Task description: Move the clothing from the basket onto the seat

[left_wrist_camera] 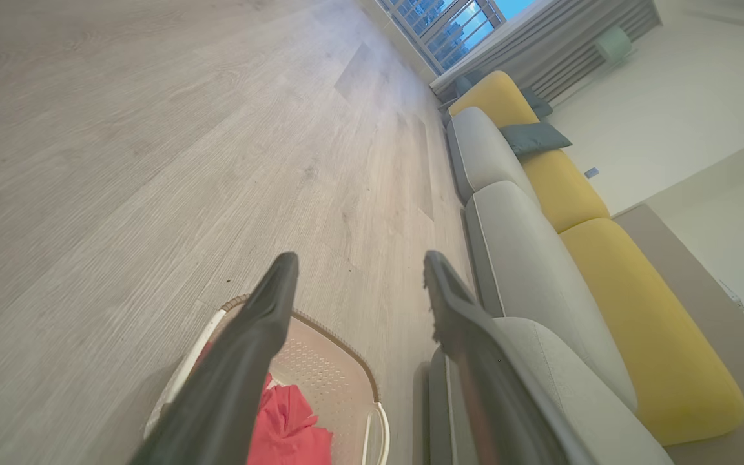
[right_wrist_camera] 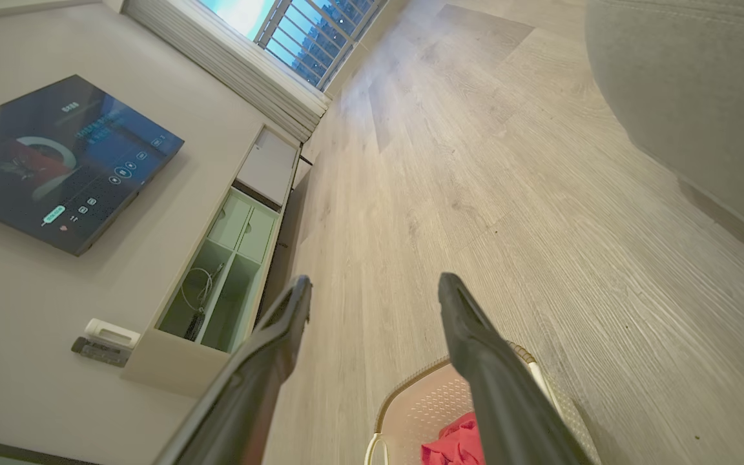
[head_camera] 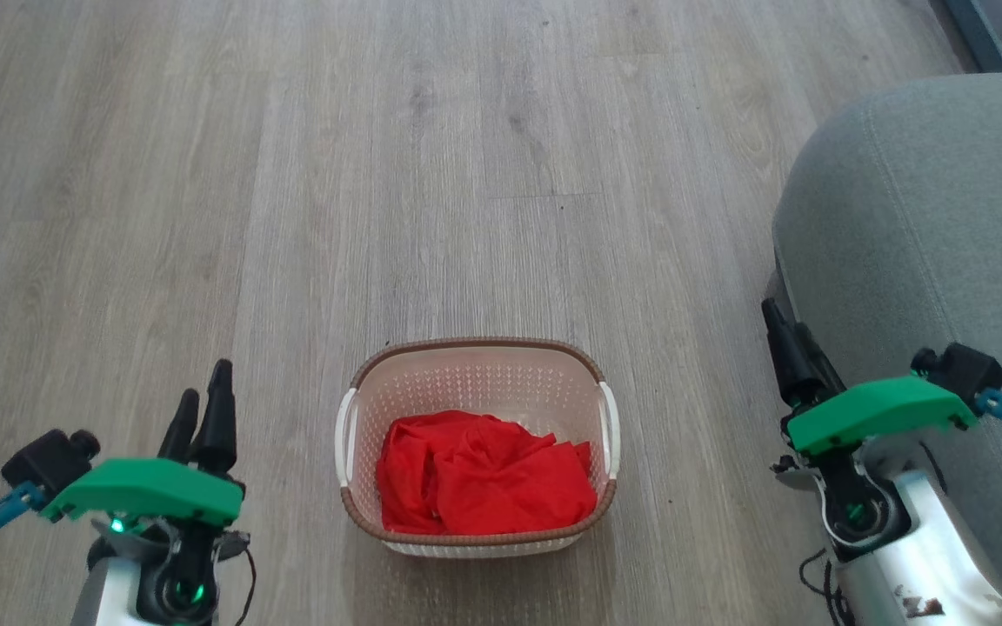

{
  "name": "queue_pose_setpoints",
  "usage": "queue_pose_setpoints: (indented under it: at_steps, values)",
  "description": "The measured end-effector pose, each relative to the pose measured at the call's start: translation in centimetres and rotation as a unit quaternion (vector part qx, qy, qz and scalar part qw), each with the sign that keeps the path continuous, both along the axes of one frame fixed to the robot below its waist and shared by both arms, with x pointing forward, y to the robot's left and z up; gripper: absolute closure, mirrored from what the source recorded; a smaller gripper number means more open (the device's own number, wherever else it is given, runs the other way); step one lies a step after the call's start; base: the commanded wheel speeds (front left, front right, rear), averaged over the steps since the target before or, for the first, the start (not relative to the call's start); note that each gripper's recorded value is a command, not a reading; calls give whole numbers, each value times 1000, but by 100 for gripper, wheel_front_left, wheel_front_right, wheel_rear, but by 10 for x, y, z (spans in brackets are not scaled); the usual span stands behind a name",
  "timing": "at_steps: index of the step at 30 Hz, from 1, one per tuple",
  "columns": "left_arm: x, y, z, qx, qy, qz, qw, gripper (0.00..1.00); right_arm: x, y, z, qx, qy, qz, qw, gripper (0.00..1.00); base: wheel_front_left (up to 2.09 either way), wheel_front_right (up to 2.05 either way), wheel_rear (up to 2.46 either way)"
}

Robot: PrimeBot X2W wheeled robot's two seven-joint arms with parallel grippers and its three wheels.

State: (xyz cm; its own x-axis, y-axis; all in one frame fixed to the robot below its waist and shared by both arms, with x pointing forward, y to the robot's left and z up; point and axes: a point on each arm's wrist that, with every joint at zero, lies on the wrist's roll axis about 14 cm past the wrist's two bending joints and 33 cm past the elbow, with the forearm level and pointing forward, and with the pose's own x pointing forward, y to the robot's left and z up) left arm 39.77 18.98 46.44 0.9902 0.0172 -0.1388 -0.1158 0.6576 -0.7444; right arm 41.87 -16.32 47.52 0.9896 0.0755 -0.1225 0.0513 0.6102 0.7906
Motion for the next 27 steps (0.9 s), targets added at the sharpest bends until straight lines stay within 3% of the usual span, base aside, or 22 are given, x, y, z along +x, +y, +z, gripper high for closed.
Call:
queue_pose_setpoints:
  at_steps: [13, 27]
  values:
    - [11, -4, 18, 97, -32, -17, 995, 0, 8, 3, 12, -95, -29, 21, 995, 0, 0, 0, 0]
    - [27, -7, 33, 185, -60, -29, 980, 0, 25, 12, 27, -180, -61, 44, 981, 0, 0, 0, 0]
